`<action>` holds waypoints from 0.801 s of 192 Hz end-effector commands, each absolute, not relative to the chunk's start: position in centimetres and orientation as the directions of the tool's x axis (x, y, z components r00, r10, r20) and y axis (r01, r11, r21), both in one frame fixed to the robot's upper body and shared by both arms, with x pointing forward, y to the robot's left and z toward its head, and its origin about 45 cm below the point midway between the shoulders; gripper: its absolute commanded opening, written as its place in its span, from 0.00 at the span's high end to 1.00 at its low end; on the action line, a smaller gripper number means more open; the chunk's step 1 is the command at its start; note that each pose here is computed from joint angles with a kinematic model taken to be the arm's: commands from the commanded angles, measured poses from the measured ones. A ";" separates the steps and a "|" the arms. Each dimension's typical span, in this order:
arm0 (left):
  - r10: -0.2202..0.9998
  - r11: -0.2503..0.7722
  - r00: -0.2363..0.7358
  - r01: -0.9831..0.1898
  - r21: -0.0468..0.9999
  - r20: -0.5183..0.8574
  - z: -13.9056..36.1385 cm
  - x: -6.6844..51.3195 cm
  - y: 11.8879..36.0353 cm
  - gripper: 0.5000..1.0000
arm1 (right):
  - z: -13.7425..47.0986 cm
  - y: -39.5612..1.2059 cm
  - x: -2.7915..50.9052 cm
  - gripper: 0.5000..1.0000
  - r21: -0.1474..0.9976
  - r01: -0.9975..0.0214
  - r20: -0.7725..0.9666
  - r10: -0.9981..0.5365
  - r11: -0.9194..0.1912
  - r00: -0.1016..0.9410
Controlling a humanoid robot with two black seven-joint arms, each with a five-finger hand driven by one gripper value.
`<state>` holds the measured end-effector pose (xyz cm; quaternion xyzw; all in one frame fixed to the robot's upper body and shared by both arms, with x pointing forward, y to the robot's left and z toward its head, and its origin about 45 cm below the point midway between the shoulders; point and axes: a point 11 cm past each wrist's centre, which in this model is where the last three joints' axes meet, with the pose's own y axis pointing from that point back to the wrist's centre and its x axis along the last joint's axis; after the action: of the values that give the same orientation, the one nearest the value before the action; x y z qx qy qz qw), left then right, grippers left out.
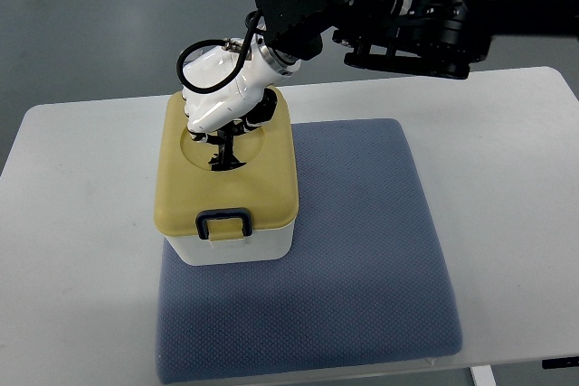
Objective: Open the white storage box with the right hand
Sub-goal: 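Lower the right hand onto the black lid handle and grasp it, then lift the yellow lid off the box with the right hand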
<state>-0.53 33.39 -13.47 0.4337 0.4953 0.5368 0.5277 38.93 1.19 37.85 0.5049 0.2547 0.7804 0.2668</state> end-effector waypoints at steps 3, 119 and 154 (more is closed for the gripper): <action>0.996 0.048 -0.067 -0.137 0.989 -0.057 -13.5 -0.5 33.4 0.00 | 37.9 1.2 39.0 1.00 0.665 -0.161 0.653 0.672 -0.729 -0.349; 0.996 0.048 -0.067 -0.137 0.989 -0.057 -13.5 -0.5 33.4 0.00 | 41.2 2.9 38.3 1.00 0.593 -0.151 0.686 0.595 -0.791 -0.419; 0.996 0.048 -0.067 -0.137 0.989 -0.057 -13.5 -0.5 33.4 0.00 | 43.1 1.3 39.4 1.00 0.556 -0.196 0.703 0.582 -0.808 -0.408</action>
<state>-0.53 33.39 -13.47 0.4337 0.4953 0.5368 0.5277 38.76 2.32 41.80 0.4891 0.2168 0.8119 0.2335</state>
